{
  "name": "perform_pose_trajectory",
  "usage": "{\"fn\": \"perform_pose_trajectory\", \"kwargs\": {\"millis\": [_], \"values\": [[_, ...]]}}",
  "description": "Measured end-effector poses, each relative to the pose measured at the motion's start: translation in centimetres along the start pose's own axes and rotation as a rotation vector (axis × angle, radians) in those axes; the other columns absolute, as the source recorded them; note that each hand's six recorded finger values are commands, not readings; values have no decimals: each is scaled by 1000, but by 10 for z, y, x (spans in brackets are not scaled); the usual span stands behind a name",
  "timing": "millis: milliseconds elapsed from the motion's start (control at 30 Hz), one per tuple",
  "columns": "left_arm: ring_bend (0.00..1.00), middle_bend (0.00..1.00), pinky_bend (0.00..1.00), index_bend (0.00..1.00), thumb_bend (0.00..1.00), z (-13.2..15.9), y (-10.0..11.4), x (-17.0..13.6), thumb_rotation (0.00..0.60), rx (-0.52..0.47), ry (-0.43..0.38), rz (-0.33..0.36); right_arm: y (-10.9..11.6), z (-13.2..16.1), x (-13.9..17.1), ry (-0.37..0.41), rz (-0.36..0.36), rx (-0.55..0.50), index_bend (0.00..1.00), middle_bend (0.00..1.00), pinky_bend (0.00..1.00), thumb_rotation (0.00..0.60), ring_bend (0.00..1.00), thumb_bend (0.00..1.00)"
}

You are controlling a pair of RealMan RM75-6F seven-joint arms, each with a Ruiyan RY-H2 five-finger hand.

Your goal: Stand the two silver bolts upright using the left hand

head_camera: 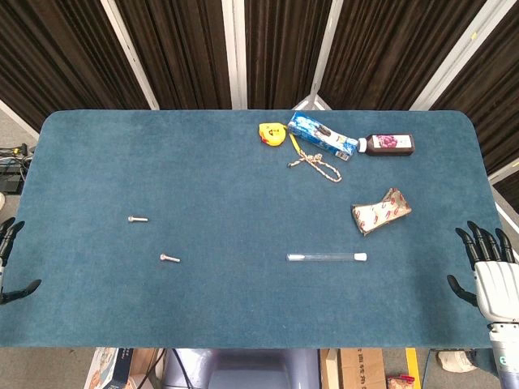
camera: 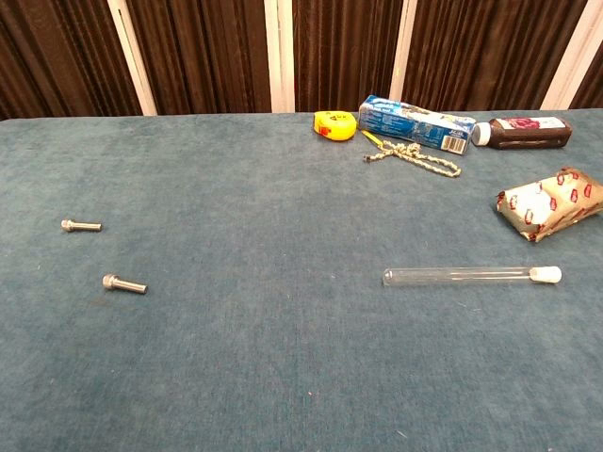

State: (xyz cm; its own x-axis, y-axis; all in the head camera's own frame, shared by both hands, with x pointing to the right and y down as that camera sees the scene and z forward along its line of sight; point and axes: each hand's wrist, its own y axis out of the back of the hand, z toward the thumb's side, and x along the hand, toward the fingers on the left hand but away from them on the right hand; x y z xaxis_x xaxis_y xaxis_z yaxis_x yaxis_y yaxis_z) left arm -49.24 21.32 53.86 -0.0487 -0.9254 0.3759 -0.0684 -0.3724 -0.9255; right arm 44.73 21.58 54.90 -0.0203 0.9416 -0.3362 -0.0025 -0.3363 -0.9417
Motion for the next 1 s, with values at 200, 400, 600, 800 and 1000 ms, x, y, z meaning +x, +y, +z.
{"fn": "perform_pose_trajectory", "kwargs": {"millis": [200,400,600,800,1000], "values": [[0,45,59,102,217,0,2,-1,600,-6,-5,3,0,1,1,3,1,0,137,84,0,600,115,251],[0,45,59,102,217,2,4,-4,600,-9,-17,16,3,0,1,0,-7,-5,137,84,0,600,115,252],[0,45,59,102,216,1,0,-2,600,-3,-9,-5,2,-1,2,-4,-2,-9,137,84,0,600,115,251],[0,45,66,117,217,5,-1,-3,600,-2,-25,-6,2,-1,2,-6,3,-14,137,84,0,600,115,251],[0,46,90,145,217,6,-3,4,600,-7,-43,-13,3,-1,3,-8,4,-16,137,84,0,600,115,251]]}}
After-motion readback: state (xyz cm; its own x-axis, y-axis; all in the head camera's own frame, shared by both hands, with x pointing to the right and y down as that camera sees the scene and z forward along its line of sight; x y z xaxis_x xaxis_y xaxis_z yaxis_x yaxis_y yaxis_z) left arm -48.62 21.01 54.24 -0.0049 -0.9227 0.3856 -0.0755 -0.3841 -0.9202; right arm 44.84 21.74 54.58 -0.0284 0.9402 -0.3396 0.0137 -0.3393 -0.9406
